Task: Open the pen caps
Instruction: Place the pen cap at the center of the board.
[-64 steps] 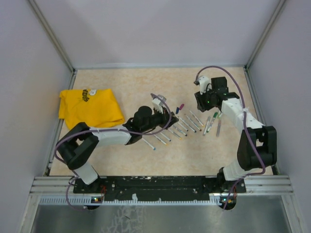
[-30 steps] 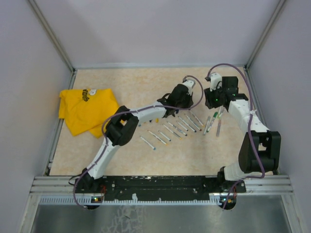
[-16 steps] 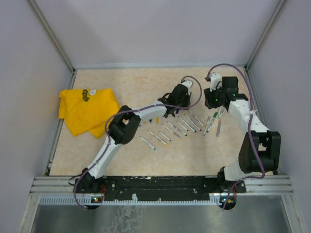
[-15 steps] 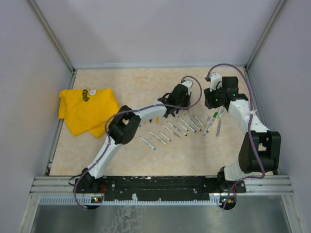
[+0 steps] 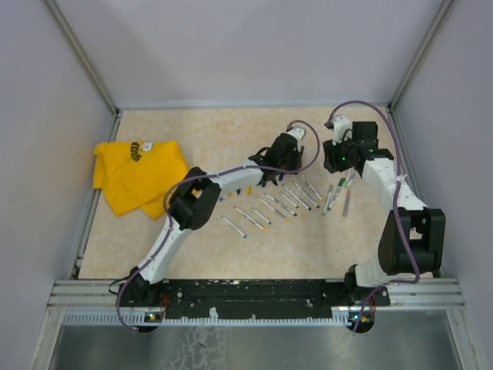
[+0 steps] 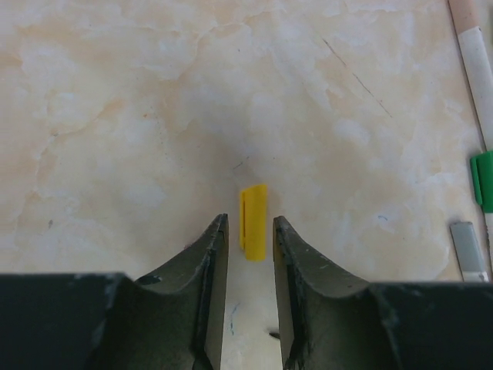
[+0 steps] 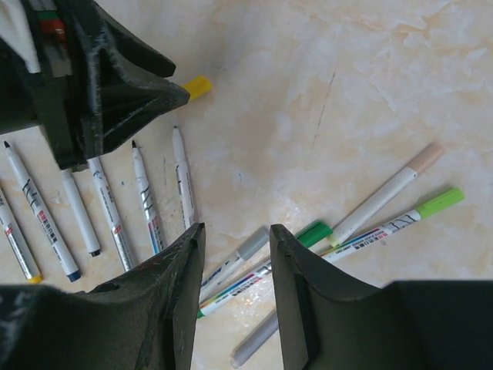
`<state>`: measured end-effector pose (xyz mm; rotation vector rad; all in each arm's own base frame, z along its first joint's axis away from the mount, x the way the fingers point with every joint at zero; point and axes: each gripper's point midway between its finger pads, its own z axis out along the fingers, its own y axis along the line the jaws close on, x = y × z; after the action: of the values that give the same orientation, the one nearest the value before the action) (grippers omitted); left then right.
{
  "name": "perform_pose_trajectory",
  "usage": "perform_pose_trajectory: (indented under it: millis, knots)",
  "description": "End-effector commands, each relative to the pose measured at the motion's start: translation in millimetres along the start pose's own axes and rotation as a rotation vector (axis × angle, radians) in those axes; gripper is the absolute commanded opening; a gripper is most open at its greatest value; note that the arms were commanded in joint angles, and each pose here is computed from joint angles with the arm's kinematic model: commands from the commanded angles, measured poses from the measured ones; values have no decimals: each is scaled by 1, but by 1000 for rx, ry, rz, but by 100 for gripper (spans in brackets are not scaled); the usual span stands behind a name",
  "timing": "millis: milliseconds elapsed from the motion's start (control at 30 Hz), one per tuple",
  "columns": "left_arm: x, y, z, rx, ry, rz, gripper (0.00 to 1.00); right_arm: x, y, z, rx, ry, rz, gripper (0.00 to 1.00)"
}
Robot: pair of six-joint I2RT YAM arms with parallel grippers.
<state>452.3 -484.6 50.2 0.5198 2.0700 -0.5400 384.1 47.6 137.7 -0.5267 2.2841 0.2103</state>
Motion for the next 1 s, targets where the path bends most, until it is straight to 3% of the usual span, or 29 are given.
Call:
perform_pose_trajectory:
  millis: [0, 100, 267, 367, 500, 700, 967]
  knots:
    - [-67, -14, -46, 54, -123, 3, 35, -18, -5, -16, 20, -79, -9, 40]
    - [-94, -26, -84, 127, -199, -1, 38, -16, -10, -17, 17, -82, 8, 40]
    - [-102, -35, -160, 243, -310, 7, 43, -7, -23, -21, 13, -74, 60, 40]
    - [-81, -28, -198, 279, -347, 17, 45, 1, -28, -20, 6, -62, 87, 40]
    - [-22, -7, -234, 269, -312, 4, 48, 11, -20, -9, -55, -22, 122, 39]
    - [39, 5, -284, 322, -288, -115, 65, 30, -7, 9, -146, 65, 198, 35]
    - [56, 11, -321, 360, -349, -167, 70, 61, 1, 13, -141, 169, 196, 29]
